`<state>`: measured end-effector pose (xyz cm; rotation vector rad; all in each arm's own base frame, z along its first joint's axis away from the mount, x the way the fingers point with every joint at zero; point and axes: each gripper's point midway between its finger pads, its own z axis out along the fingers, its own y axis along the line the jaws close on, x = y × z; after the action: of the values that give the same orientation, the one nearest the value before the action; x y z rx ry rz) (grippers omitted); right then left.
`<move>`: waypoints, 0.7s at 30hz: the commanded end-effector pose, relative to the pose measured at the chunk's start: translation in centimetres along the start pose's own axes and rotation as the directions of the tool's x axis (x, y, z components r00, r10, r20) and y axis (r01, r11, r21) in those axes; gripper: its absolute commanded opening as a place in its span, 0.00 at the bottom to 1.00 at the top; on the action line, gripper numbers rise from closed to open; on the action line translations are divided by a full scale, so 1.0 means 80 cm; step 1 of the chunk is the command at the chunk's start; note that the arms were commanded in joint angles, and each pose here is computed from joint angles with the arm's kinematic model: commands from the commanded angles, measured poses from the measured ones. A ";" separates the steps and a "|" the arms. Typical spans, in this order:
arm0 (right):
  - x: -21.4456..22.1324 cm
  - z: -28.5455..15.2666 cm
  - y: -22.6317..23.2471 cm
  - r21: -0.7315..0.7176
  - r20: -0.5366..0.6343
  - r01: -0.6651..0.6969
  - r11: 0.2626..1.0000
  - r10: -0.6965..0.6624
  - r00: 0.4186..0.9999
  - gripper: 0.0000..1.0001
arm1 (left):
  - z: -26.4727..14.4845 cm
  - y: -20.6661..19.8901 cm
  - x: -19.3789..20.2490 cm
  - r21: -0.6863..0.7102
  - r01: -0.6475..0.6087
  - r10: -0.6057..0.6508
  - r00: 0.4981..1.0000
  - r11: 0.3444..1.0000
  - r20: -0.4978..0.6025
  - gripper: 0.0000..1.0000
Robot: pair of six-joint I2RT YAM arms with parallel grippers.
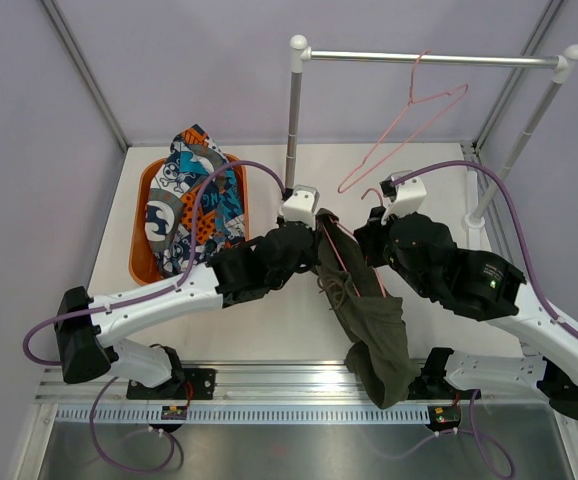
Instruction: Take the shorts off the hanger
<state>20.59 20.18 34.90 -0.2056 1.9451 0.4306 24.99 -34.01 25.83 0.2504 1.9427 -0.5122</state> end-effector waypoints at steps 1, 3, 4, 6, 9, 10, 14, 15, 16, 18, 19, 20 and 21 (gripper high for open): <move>-0.030 -0.012 0.008 -0.028 0.061 -0.038 0.999 0.039 0.997 0.00 | 0.004 0.010 -0.042 -0.067 0.038 -0.031 0.994 0.997 0.102 0.00; -0.030 -0.012 0.008 -0.028 0.058 -0.039 0.999 0.041 0.997 0.00 | 0.005 0.017 -0.050 -0.086 0.039 -0.029 0.993 0.996 0.115 0.00; -0.030 -0.012 0.008 -0.028 0.057 -0.035 0.999 0.037 0.998 0.00 | 0.007 0.020 -0.051 -0.095 0.038 -0.027 0.993 0.995 0.115 0.00; -0.031 -0.014 0.006 -0.022 0.057 -0.037 0.999 0.038 0.998 0.00 | 0.009 0.028 -0.057 -0.112 0.042 -0.028 0.992 0.993 0.126 0.00; -0.032 -0.017 0.005 -0.024 0.058 -0.037 0.999 0.039 0.998 0.00 | 0.013 0.037 -0.068 -0.125 0.056 -0.038 0.989 0.991 0.142 0.00; -0.033 -0.018 0.004 -0.025 0.058 -0.040 0.999 0.041 0.997 0.00 | 0.014 0.038 -0.073 -0.127 0.062 -0.043 0.988 0.990 0.150 0.00; -0.034 -0.019 0.005 -0.029 0.059 -0.041 0.999 0.043 0.997 0.00 | 0.025 0.050 -0.087 -0.143 0.077 -0.053 0.985 0.987 0.162 0.00; -0.032 -0.019 0.005 -0.030 0.055 -0.038 0.999 0.040 0.998 0.00 | 0.026 0.051 -0.091 -0.146 0.077 -0.053 0.985 0.986 0.165 0.00; -0.033 -0.019 0.005 -0.030 0.055 -0.039 0.999 0.040 0.998 0.00 | 0.028 0.052 -0.093 -0.148 0.078 -0.053 0.985 0.986 0.167 0.00; -0.034 -0.020 0.005 -0.033 0.057 -0.043 0.999 0.045 0.997 0.00 | 0.035 0.053 -0.101 -0.155 0.078 -0.051 0.984 0.985 0.172 0.00; -0.034 -0.021 0.005 -0.035 0.058 -0.043 0.998 0.045 0.997 0.00 | 0.037 0.055 -0.102 -0.162 0.079 -0.051 0.984 0.984 0.172 0.00; -0.035 -0.022 0.004 -0.033 0.060 -0.044 0.998 0.046 0.997 0.00 | 0.041 0.059 -0.105 -0.169 0.081 -0.051 0.984 0.982 0.172 0.00; -0.035 -0.023 0.003 -0.033 0.060 -0.043 0.999 0.044 0.997 0.00 | 0.045 0.059 -0.109 -0.167 0.083 -0.053 0.983 0.982 0.174 0.00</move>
<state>20.68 20.22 36.05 -0.1910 1.9264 0.4470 30.84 -32.06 28.12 0.1228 1.9092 -0.4187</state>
